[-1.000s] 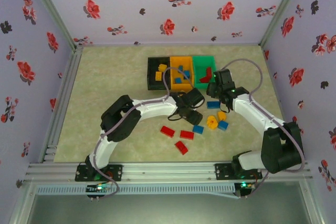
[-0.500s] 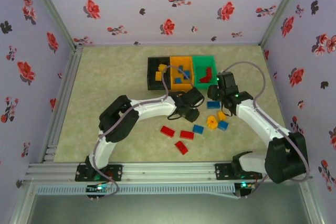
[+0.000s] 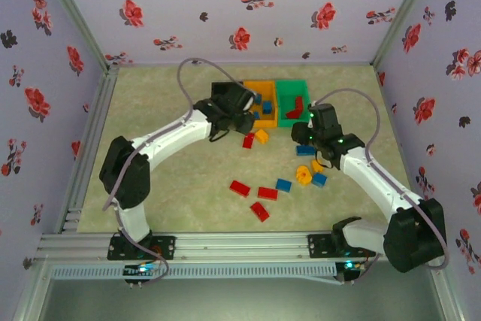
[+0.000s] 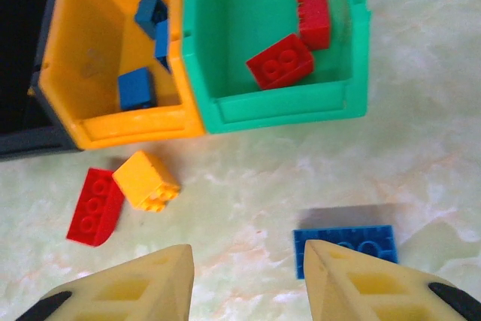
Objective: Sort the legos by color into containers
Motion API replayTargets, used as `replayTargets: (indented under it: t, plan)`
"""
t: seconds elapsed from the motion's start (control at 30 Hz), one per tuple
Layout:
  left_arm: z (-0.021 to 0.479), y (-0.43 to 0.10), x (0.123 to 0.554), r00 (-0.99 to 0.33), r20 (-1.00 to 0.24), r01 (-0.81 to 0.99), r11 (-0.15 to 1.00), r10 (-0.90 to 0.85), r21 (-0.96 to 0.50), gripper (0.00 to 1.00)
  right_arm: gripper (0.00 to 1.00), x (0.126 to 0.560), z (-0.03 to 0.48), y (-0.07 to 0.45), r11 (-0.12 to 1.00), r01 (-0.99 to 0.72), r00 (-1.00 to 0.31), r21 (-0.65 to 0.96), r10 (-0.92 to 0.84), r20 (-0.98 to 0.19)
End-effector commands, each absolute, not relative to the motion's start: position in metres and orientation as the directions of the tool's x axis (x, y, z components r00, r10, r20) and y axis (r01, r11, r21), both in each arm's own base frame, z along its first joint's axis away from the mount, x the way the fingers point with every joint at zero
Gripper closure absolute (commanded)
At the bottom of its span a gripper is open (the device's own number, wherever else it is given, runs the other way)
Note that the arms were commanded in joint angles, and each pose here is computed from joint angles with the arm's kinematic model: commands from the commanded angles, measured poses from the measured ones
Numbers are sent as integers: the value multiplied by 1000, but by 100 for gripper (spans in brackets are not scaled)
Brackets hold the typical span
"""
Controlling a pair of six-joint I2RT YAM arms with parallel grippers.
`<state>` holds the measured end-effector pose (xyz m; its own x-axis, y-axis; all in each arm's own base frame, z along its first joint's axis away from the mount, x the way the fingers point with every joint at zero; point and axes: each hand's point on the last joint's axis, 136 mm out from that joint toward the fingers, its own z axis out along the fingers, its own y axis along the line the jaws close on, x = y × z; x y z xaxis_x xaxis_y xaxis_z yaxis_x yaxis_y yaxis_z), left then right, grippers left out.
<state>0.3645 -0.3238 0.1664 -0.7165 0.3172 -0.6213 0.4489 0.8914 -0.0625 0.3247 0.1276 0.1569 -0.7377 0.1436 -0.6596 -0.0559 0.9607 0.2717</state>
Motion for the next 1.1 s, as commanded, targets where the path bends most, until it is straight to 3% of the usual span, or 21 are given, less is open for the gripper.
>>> replayTargets:
  t: [0.0,0.23,0.27,0.33,0.4,0.6,1.07]
  plan:
    - [163,-298,392,-727,-616,398,917,304,-15,69,56,322,163,151,948,-98,-732,302,137,-667]
    - [152,-279,451,-751,-610,326,945,252,-10,68,57,315,150,188,947,-131,-763,295,94,-640]
    - [152,-279,458,-750,-613,321,947,248,-11,63,57,315,148,193,944,-134,-765,302,95,-637]
    - [150,-280,469,-753,-611,313,950,242,-10,41,57,313,144,202,939,-144,-769,312,92,-632]
    - [155,-279,478,-752,-617,303,953,233,-10,34,57,312,140,209,940,-150,-776,305,79,-626]
    - [188,-273,473,-727,-657,290,956,198,-33,34,57,309,125,225,945,-152,-797,290,56,-601]
    - [219,-243,394,-703,-702,304,941,116,-149,31,46,322,101,272,964,-83,-794,253,89,-601]
